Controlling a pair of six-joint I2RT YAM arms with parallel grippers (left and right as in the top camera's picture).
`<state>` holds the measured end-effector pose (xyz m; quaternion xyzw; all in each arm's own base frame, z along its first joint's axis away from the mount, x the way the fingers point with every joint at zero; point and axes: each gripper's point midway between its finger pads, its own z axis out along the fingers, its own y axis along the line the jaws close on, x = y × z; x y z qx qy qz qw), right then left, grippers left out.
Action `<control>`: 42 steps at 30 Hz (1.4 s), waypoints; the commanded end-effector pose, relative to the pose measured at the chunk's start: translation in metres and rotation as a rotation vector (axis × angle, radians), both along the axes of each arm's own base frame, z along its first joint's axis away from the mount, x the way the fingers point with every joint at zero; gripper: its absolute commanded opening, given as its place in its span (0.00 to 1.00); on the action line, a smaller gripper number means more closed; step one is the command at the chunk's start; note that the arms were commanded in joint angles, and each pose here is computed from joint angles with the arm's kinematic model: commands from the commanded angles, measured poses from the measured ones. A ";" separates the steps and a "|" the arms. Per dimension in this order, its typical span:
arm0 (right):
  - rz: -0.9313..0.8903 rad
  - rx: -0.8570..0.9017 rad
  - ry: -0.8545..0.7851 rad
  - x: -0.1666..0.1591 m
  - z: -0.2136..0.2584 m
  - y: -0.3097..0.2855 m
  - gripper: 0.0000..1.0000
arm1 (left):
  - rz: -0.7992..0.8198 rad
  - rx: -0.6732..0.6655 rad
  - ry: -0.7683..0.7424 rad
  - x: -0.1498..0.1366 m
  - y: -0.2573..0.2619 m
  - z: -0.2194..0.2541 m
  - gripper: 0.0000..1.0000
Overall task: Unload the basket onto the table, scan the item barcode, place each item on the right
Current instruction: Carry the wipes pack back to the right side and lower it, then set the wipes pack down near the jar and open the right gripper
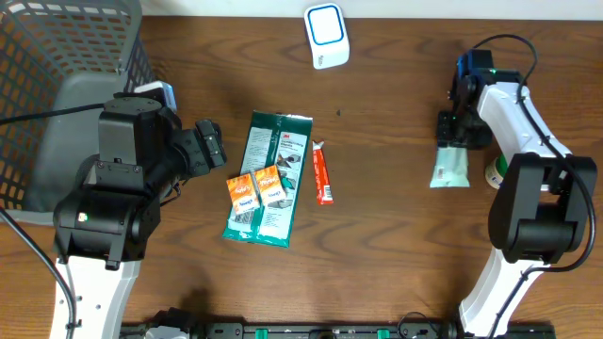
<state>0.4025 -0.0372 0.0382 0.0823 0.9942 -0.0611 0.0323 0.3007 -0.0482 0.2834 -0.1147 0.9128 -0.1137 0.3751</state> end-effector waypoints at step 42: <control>0.248 0.393 -0.050 0.015 0.042 0.109 0.99 | 0.013 0.011 -0.016 0.001 0.004 0.006 0.90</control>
